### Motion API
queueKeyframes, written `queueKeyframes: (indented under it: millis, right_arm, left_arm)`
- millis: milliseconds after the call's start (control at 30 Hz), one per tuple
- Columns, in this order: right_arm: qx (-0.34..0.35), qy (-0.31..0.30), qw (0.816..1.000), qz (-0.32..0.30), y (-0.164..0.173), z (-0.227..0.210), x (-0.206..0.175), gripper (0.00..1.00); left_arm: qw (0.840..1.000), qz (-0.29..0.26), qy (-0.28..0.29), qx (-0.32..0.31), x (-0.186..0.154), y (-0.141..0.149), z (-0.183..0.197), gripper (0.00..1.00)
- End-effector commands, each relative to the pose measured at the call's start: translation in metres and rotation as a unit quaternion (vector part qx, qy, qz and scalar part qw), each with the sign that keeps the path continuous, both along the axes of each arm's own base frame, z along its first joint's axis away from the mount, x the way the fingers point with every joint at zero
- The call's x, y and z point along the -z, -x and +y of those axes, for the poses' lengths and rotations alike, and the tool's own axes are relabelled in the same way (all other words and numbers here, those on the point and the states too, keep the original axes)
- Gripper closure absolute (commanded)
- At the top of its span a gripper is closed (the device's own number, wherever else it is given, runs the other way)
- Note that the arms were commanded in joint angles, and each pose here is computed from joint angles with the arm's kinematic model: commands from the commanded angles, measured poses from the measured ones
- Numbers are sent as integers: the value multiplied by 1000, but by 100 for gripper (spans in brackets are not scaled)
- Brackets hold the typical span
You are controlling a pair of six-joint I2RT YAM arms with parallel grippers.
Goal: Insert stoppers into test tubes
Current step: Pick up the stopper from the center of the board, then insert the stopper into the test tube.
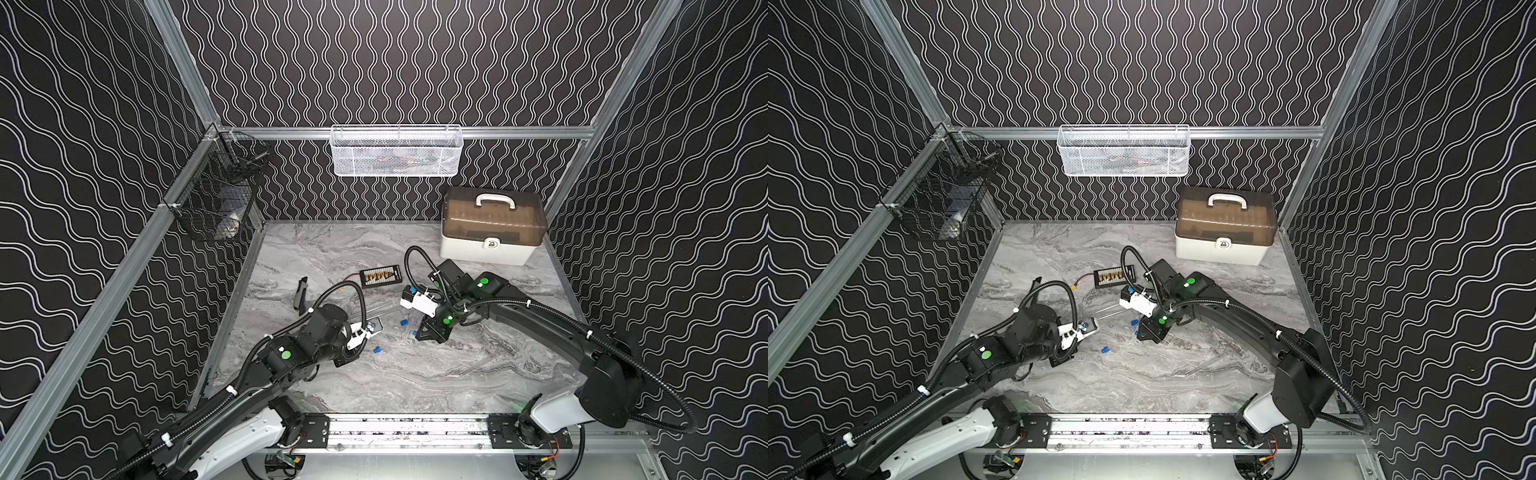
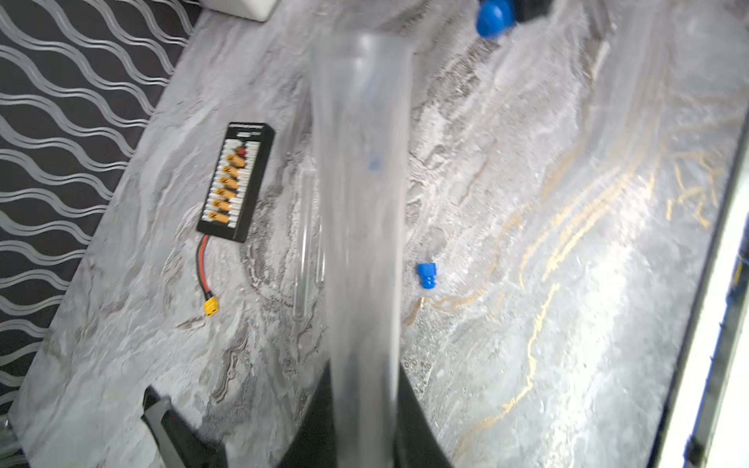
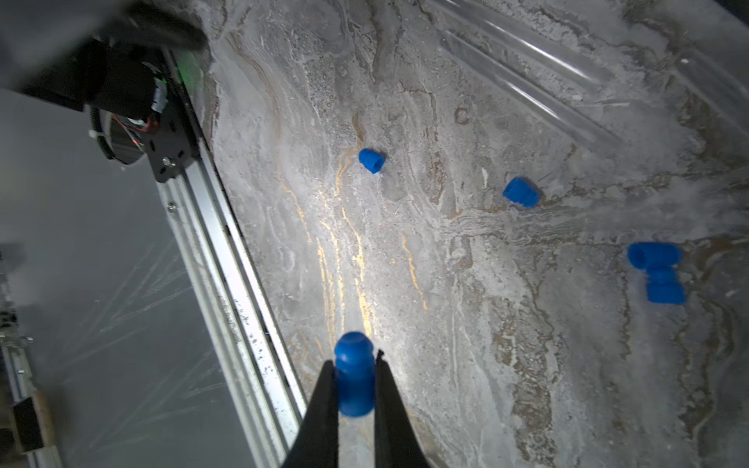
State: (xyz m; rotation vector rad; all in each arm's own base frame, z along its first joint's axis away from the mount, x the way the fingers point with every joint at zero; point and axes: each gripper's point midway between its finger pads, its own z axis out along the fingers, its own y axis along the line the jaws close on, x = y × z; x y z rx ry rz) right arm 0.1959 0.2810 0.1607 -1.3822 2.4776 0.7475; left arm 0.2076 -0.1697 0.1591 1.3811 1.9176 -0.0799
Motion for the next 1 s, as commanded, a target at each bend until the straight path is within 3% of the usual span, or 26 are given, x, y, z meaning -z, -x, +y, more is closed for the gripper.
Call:
queueKeyframes:
  millis: [0,300,500,967]
  right_arm:
    - [10,-18,995,94,26,5,-14,92]
    - [-12,-34,992,117,33,22,-33,92]
    - [-32,-46,989,137,41,39,-38,92]
    - [-47,-38,988,143,44,49,-34,92]
  left_arm:
    - [996,-2,-20,87,3,11,-13,100]
    - [979,-72,-61,182,7,18,-15,100]
    - [979,-76,-85,170,9,9,-11,100]
    - [982,-78,-75,153,6,3,-13,100]
